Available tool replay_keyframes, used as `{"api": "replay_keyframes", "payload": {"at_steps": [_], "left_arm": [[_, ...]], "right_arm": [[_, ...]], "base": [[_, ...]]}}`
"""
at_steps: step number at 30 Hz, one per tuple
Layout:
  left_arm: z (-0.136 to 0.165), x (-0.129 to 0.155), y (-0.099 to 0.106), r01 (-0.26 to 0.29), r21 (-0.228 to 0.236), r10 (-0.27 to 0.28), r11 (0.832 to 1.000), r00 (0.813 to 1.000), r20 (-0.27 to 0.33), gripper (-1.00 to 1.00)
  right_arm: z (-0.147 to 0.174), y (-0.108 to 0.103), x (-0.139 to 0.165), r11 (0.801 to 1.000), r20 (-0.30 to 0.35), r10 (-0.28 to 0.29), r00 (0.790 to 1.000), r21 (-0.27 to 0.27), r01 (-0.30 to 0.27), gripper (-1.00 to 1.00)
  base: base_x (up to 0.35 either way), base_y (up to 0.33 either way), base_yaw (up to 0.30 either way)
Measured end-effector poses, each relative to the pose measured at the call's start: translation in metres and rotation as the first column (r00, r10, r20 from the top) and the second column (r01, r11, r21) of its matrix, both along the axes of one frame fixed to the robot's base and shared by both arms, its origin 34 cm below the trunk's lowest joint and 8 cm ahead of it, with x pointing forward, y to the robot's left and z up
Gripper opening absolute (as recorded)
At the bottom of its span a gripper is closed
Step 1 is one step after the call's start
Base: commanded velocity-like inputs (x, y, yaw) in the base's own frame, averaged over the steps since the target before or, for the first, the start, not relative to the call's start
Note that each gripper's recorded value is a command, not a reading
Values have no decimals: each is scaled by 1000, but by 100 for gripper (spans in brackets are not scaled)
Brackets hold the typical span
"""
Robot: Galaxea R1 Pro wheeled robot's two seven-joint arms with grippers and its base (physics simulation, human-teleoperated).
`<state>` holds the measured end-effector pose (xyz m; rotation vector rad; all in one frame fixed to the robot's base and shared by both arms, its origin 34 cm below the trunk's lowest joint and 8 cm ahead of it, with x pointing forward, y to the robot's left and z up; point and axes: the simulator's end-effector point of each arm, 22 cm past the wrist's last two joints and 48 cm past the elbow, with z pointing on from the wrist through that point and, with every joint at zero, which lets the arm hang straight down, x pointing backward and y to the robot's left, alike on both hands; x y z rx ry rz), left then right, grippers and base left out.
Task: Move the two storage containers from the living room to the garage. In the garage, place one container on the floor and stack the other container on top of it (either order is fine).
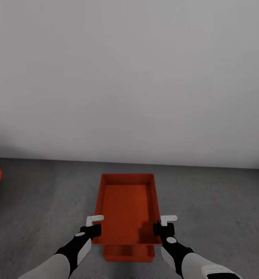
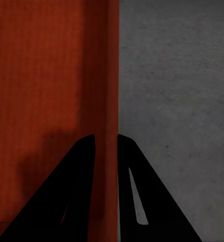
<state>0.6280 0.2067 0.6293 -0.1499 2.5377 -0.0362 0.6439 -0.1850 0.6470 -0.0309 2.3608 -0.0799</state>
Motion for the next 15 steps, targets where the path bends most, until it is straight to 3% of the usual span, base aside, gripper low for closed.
{"api": "replay_keyframes", "payload": {"at_steps": [15], "left_arm": [[-12,-7,0,0,0,0,1000,1000,-24,-100]], "right_arm": [[-12,0,-7,1000,-24,0,1000,0,0,-100]], "base": [[0,0,0]]}}
